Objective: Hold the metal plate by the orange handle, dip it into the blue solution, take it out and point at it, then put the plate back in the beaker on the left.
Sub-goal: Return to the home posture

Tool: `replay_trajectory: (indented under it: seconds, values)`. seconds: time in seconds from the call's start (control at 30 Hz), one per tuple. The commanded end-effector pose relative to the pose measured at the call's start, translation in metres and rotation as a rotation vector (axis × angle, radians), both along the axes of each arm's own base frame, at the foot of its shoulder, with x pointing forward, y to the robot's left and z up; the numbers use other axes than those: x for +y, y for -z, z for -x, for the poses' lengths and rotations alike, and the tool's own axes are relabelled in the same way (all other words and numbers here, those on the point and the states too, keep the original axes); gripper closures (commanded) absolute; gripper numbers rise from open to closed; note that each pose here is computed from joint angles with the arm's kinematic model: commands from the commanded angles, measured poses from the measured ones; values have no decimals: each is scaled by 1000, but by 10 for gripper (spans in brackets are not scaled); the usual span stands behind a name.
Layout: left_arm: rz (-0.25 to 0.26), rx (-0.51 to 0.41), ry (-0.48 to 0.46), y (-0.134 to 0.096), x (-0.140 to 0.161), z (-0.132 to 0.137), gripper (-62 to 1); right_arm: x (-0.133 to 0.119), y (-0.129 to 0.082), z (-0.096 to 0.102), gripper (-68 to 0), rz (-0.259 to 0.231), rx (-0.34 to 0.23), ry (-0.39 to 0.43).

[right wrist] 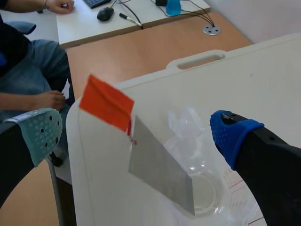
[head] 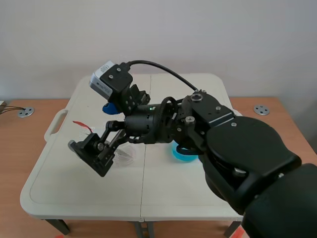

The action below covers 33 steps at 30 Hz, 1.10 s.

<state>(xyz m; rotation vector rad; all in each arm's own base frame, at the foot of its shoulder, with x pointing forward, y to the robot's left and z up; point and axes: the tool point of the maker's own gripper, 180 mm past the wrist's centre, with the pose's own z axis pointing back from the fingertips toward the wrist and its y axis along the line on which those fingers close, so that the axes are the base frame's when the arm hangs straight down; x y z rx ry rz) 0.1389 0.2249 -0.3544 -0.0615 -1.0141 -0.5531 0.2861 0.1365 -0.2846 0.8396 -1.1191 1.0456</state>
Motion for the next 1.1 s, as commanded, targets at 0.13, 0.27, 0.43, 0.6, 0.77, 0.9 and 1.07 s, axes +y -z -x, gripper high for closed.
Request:
replay_trajectory:
  seconds: [0.13, 0.27, 0.43, 0.6, 0.77, 0.9, 1.07]
  values:
    - [6, -36, 5, -9, -1, -7, -623, -11, -31, 13, -663, -55, -77, -24]
    - [12, -57, 7, -12, -1, -11, -623, -26, -42, 26, -663, -77, -95, -34]
    - [17, -118, 18, -24, -4, -30, -623, -47, -46, 44, -663, -60, -112, -49]
    - [26, -216, 41, -47, -13, -57, -623, -74, -44, 55, -663, -60, -77, -25]
    - [37, -314, 70, -73, -24, -81, -623, -105, -40, 58, -663, -54, -39, 38]
    - [45, -373, 90, -89, -32, -97, -623, -130, -38, 56, -663, -30, -31, 103]
    - [79, -417, 134, -102, -46, -113, -623, -161, -37, 54, -663, -8, -21, 197]
